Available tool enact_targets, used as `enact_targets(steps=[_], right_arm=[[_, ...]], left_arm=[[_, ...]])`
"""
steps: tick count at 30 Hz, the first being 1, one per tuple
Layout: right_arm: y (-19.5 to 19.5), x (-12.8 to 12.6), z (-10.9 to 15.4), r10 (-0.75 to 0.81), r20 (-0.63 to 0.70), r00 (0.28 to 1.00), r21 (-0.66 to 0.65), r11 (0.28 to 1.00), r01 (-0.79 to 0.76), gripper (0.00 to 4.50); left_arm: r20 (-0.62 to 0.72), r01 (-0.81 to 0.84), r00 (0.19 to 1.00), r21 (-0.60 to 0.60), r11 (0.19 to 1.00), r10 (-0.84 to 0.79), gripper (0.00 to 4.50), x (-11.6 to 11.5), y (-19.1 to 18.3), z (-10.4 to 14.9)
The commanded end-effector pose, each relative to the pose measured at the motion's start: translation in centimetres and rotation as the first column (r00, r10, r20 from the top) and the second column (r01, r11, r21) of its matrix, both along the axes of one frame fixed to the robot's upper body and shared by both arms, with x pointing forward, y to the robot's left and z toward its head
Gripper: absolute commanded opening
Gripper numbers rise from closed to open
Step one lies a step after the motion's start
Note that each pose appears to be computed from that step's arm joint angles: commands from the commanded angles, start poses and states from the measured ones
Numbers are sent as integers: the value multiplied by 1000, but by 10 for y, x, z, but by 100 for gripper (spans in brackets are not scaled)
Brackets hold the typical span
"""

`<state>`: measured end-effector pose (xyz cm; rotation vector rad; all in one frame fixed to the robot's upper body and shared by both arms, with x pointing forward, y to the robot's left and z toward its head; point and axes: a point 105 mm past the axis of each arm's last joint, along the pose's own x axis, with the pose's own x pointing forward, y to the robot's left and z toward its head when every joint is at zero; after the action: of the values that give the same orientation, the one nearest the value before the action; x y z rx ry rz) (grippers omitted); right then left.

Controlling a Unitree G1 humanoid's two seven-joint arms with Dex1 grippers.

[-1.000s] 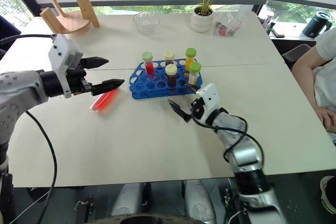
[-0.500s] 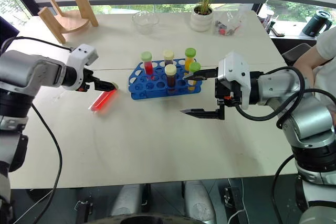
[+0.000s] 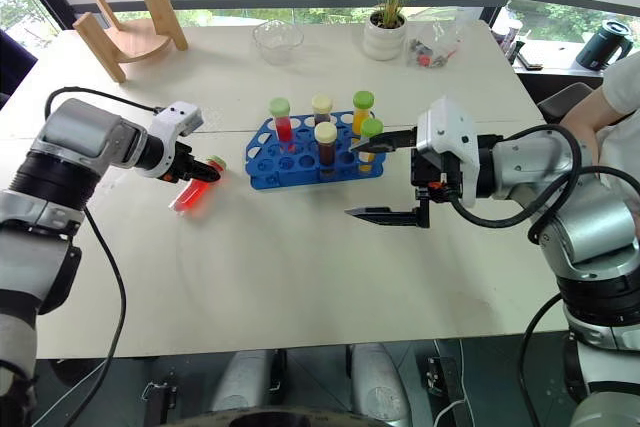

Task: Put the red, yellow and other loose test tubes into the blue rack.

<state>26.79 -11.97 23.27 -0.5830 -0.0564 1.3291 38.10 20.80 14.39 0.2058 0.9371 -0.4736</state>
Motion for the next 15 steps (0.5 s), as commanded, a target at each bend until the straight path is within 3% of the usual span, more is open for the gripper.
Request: enact_targets(steps=[1,5,7,11,15], right_arm=[[-2,-3,15,-14,76,997,4,1000,14,450],[-3,-1,17,-31,84,996,14,999,30,450],[-4,0,17,-44,85,995,16,999,43,450],[-6,2,16,-89,80,993,50,995,85,450],[-7,4,13,-137,80,987,84,988,131,450]], left_arm=[[-8,8,1000,19,1000,-8,78,-3,4,-3],[3,-2,1000,27,1000,2,74,-2,9,-3],[88,0,996,-9,1000,1,74,5,9,17],[429,183,901,-224,957,-72,74,10,-10,101],[653,396,750,-317,861,-105,74,-9,-28,146]])
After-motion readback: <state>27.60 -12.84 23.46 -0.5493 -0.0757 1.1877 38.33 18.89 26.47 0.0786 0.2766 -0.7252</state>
